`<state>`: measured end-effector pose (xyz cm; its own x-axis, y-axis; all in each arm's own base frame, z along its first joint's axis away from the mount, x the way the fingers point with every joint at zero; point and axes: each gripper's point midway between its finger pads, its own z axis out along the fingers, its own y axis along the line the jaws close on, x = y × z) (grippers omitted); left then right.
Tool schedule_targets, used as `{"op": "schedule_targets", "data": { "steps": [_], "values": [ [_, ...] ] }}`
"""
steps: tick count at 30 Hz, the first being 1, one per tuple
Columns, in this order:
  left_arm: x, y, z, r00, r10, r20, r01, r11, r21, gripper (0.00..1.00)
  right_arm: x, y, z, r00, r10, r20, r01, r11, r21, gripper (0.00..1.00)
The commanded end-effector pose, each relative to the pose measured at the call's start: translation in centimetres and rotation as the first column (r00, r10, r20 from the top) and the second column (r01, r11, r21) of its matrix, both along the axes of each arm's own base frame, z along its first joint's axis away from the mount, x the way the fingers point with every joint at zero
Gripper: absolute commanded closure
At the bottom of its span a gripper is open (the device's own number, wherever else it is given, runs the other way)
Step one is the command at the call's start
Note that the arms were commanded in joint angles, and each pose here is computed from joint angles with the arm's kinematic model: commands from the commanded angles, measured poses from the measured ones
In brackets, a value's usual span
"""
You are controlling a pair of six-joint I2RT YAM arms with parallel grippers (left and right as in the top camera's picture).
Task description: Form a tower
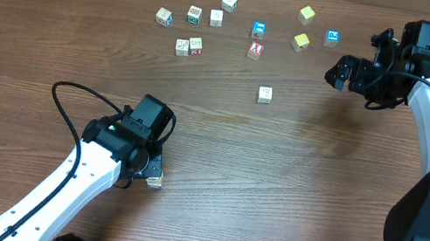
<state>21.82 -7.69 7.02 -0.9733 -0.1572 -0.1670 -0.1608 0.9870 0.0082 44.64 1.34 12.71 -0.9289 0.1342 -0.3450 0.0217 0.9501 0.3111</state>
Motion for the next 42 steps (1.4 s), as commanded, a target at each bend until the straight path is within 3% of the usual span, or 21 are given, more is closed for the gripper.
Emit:
{"op": "schedule_targets", "data": {
  "steps": [1, 9, 14, 17, 20, 23, 27, 34, 36, 39, 42],
  "values": [
    [-0.1, 0.3, 0.0, 1.000, -0.022, 0.003, 0.022, 1.000, 0.006, 0.96, 0.5, 0.0, 1.9, 0.999, -0.003, 0.052, 0.003, 1.000, -0.002, 0.00],
    [0.7, 3.5, 3.2, 0.996, 0.076, 0.036, -0.080, 0.987, 0.141, 0.91, 0.5, 0.0, 1.9, 0.999, -0.003, 0.052, 0.003, 1.000, -0.002, 0.00],
    [6.0, 3.7, 10.1, 0.958, 0.180, 0.224, -0.187, 0.982, 0.010, 0.79, 0.5, 0.0, 1.9, 0.999, -0.003, 0.052, 0.003, 1.000, -0.002, 0.00],
    [9.0, 3.7, 14.8, 0.938, 0.172, 0.302, -0.166, 0.985, -0.045, 0.67, 0.5, 0.0, 1.9, 0.999, -0.003, 0.052, 0.003, 1.000, -0.002, 0.00],
    [12.0, 3.8, 19.1, 0.935, 0.140, 0.325, -0.139, 0.990, -0.026, 0.55, 0.5, 0.0, 1.9, 0.999, -0.003, 0.052, 0.003, 1.000, -0.002, 0.00],
    [14.6, 3.3, 20.9, 0.947, 0.090, 0.309, -0.095, 0.995, 0.003, 0.38, 0.5, 0.0, 1.9, 0.999, -0.003, 0.052, 0.003, 1.000, -0.002, 0.00],
    [18.9, 1.6, 21.0, 0.952, 0.004, 0.306, -0.005, 1.000, 0.002, 0.27, 0.5, 0.0, 1.9, 0.999, -0.003, 0.052, 0.003, 1.000, -0.002, 0.00],
    [24.2, -0.1, 15.7, 0.964, -0.020, 0.265, 0.023, 1.000, -0.007, 0.31, 0.5, 0.0, 1.9, 0.999, -0.003, 0.052, 0.003, 1.000, -0.002, 0.00],
    [24.9, -0.2, 13.4, 0.975, -0.023, 0.223, 0.024, 1.000, 0.001, 0.38, 0.5, 0.0, 1.9, 0.999, -0.003, 0.052, 0.003, 1.000, -0.002, 0.00],
    [26.0, -0.6, 9.9, 0.985, -0.035, 0.169, 0.033, 0.999, 0.012, 0.57, 0.5, 0.0, 1.9, 0.999, -0.003, 0.052, 0.003, 1.000, -0.002, 0.00],
    [26.8, -1.2, 6.6, 0.992, -0.043, 0.120, 0.041, 0.999, 0.012, 0.63, 0.5, 0.0, 1.9, 0.999, -0.003, 0.052, 0.003, 1.000, -0.002, 0.00]
  ]
}}
